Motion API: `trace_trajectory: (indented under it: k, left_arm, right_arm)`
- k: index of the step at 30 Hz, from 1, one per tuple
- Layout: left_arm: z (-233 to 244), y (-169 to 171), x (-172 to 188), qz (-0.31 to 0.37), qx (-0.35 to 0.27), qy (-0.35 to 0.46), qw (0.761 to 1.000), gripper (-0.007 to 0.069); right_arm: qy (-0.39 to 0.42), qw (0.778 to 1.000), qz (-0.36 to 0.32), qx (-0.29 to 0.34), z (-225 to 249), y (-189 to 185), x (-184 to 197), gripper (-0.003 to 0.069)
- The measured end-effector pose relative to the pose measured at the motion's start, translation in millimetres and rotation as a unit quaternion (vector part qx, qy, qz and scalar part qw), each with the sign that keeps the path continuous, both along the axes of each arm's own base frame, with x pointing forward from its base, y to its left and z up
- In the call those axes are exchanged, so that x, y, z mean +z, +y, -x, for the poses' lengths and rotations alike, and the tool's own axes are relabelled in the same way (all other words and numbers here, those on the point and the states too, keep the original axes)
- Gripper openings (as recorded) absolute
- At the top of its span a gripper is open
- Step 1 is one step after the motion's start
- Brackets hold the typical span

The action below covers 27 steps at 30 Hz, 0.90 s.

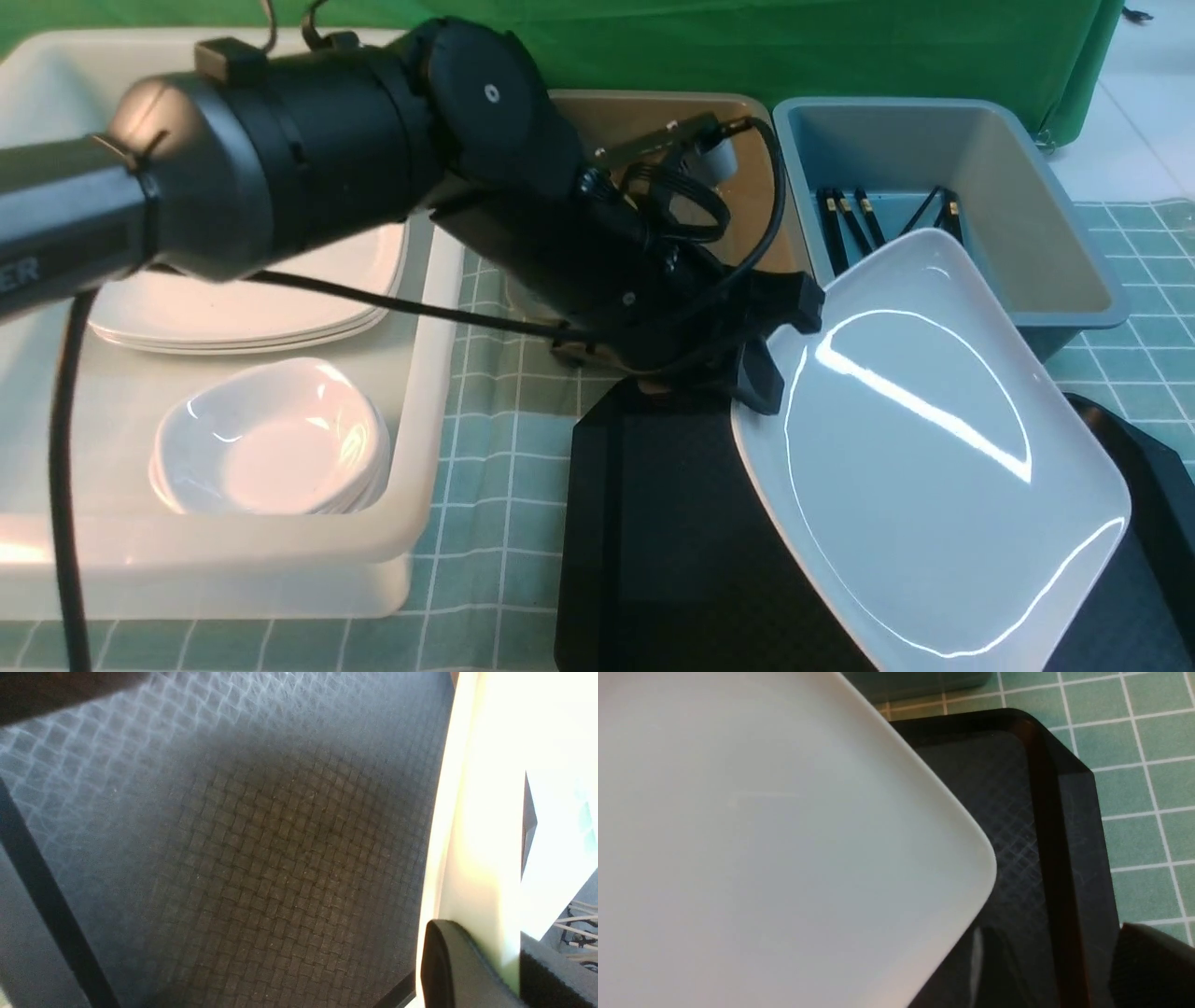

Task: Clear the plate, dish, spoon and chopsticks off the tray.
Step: Use the left arm to put the plate into the large storage box on the left

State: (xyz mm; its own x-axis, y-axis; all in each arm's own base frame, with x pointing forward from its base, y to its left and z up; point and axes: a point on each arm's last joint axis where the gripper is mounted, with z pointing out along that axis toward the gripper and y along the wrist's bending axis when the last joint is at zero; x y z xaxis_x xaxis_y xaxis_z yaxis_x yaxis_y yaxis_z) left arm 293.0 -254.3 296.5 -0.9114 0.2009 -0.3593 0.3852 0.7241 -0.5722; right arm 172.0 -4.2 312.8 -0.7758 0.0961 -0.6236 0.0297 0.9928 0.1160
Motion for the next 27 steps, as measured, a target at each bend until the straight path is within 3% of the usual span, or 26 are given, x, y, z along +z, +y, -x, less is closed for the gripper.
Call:
trace_trajectory:
  k: [4,12,22,27]
  left_arm:
    - [-7,12,2,-0.001,0.010,0.002,1.000,0.0028]
    - [-38,59,41,0.036,0.070,-0.031,0.996,0.0028]
    - [-77,168,99,0.059,0.177,-0.085,0.979,0.0028]
    - [-82,225,105,0.055,0.235,-0.094,0.966,0.0028]
  right_arm:
    - [0.000,1.000,0.000,0.000,0,0,0,0.0373]
    - [0.000,1.000,-0.001,-0.001,0,0,0,0.0373]
    - [0.000,1.000,-0.001,-0.001,0,0,0,0.0352]
    - [0.000,1.000,-0.001,-0.001,0,0,0,0.0344]
